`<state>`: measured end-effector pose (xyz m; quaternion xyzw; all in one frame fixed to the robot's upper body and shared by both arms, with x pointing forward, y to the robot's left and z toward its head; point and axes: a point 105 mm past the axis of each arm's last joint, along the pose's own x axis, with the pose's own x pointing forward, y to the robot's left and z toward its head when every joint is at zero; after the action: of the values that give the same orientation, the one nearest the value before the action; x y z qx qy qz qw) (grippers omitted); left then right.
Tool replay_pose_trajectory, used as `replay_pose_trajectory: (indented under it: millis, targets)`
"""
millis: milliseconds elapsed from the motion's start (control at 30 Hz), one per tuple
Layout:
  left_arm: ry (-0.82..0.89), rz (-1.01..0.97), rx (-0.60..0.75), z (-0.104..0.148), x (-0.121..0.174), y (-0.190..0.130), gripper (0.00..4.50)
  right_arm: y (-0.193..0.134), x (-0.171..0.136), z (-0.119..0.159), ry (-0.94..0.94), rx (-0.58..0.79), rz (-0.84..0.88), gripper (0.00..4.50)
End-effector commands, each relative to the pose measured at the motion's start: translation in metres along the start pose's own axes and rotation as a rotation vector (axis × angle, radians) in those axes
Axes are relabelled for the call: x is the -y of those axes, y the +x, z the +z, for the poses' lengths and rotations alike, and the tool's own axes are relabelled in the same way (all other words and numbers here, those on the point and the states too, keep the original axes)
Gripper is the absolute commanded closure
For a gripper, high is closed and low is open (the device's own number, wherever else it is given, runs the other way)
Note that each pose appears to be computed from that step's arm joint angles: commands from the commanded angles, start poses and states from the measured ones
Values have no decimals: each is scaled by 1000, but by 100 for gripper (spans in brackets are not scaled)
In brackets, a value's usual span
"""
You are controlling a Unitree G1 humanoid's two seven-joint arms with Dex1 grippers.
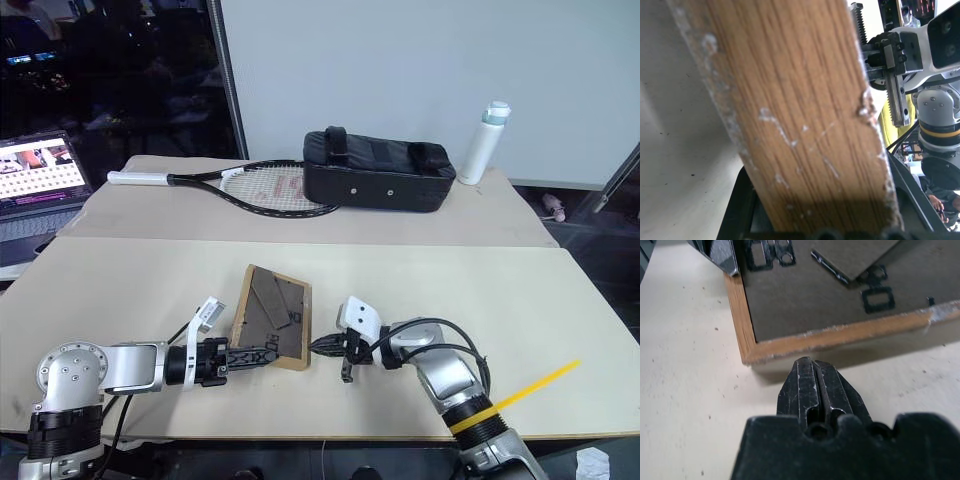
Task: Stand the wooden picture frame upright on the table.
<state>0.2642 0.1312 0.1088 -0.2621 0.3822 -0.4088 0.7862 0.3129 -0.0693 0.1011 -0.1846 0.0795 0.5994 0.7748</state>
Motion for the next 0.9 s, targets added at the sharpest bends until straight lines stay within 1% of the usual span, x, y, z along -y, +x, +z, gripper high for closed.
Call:
replay_pose_trajectory:
  millis: [33, 67, 133, 167, 233, 367, 500, 533, 700, 900]
  targets:
    - [120, -12, 32, 16, 15, -12, 319, -38, 31, 47, -37, 103, -78, 450]
    - [145, -23, 30, 18, 19, -13, 319, -46, 37, 60, -18, 144, -86, 450]
    - [188, -36, 24, 22, 25, -14, 319, -56, 46, 82, 5, 207, -103, 390]
    - [205, -40, 23, 24, 28, -14, 319, -57, 48, 88, 14, 223, -97, 369]
    - [238, -65, 20, 28, 35, -11, 319, -55, 48, 100, 36, 256, -73, 303]
    - [302, -104, -3, 30, 48, -6, 319, -42, 46, 109, 90, 290, -36, 166]
    - [380, -150, -44, 32, 64, 1, 319, -23, 36, 103, 146, 277, 46, 28]
    - [391, -157, -50, 33, 67, 2, 319, -20, 36, 102, 151, 271, 52, 2]
    - [428, -188, -65, 36, 77, 5, 319, -14, 31, 98, 163, 251, 102, 2]
    - [356, -181, -58, 41, 67, 3, 319, -26, 0, 127, 129, 384, 280, 2]
